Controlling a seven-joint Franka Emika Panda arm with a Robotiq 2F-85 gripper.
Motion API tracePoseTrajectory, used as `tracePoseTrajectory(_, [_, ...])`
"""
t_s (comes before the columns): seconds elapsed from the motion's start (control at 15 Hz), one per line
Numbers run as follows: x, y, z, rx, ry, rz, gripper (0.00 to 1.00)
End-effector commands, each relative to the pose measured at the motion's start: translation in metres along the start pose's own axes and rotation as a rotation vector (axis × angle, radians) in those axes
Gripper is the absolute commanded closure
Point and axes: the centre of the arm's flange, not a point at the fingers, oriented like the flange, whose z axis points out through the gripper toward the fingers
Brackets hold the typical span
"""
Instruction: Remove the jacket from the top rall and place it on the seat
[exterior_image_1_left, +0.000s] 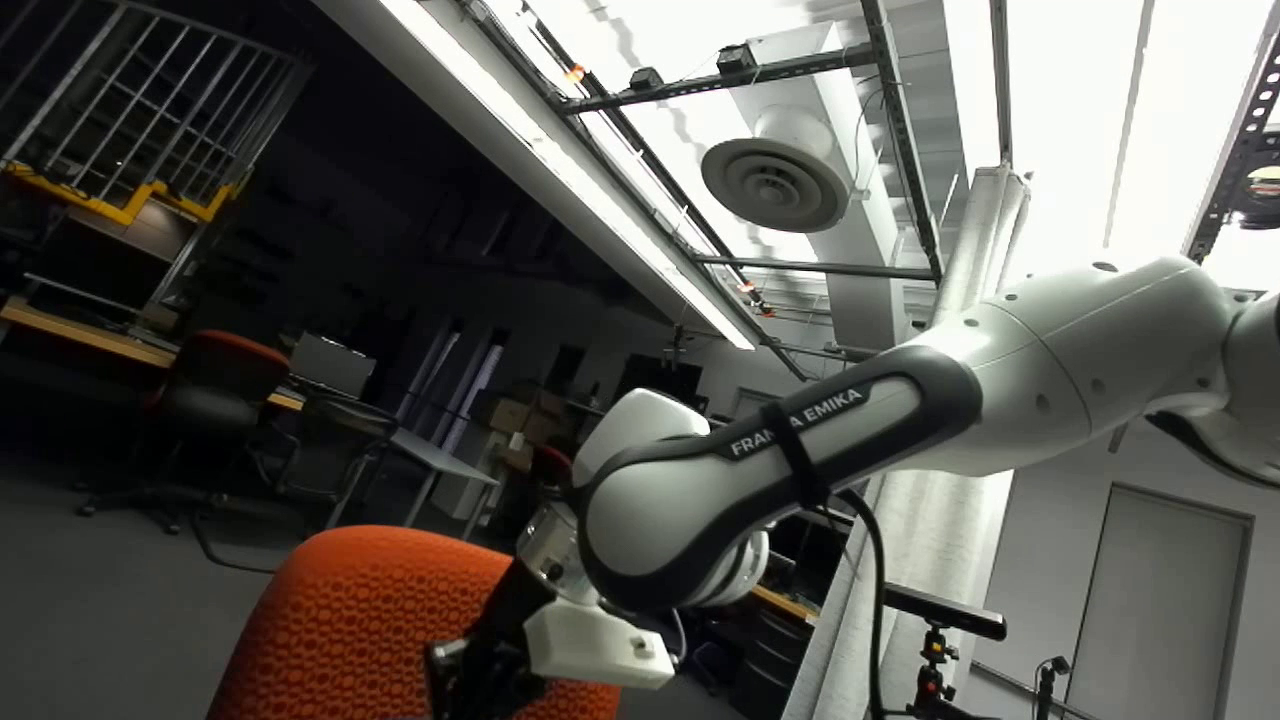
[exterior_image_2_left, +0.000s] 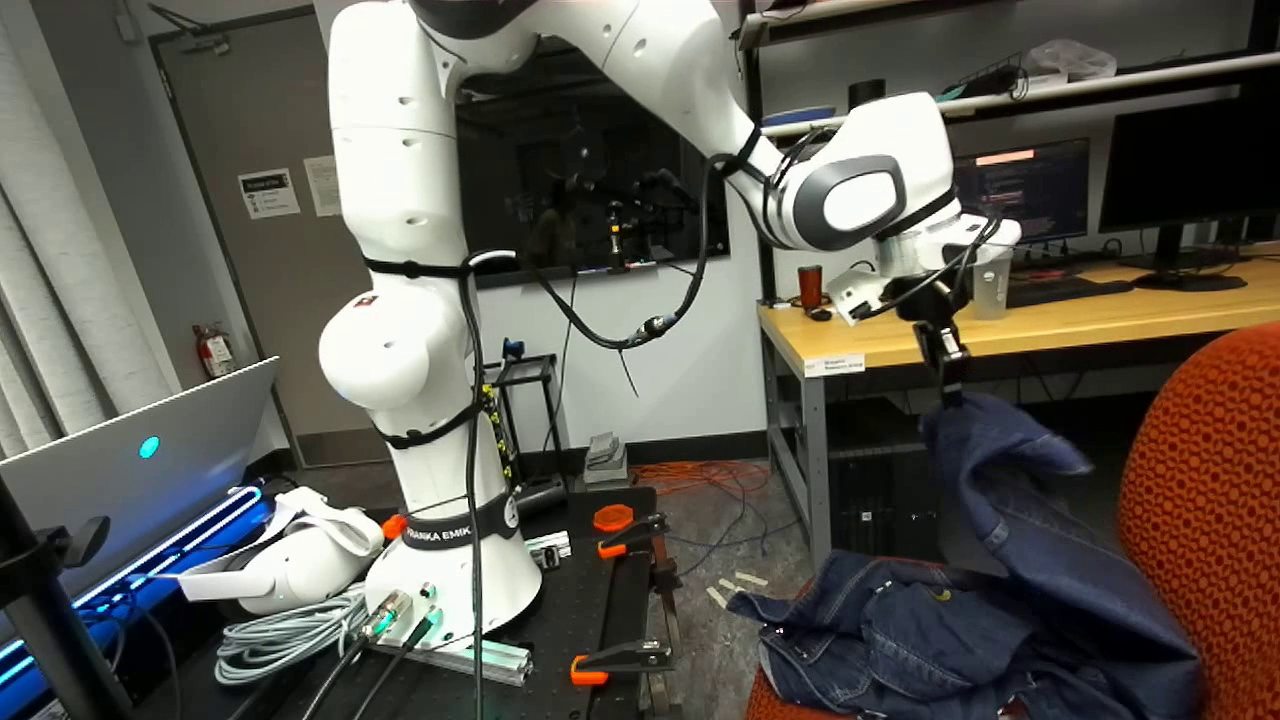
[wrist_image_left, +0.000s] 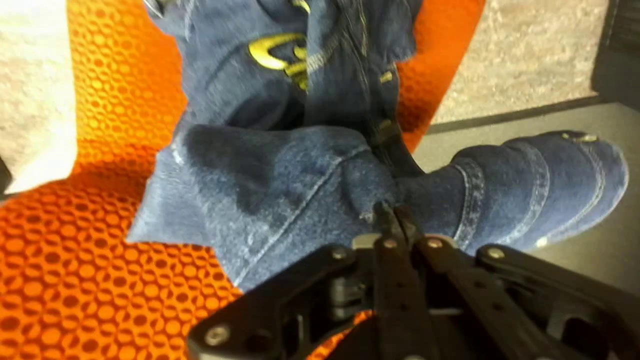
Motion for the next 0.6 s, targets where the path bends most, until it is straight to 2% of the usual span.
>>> tracePoseTrajectory(0.0, [-0.041,0.048,0.004,-0.068,-0.084,0.033,0.99])
tracePoseTrajectory(0.27, [-0.031,0.087,0.029,-0.145,-0.128,0.060,0.99])
tracePoseTrajectory(0.33, [-0.030,0.093,0.032,-0.151,-0.142,0.063,0.72])
tracePoseTrajectory(0.4, [-0.030,0.097,0.034,-0.157,-0.155,0.064,0.71])
tracePoseTrajectory(0.53, [-0.032,0.102,0.038,-0.162,-0.177,0.073,0.57])
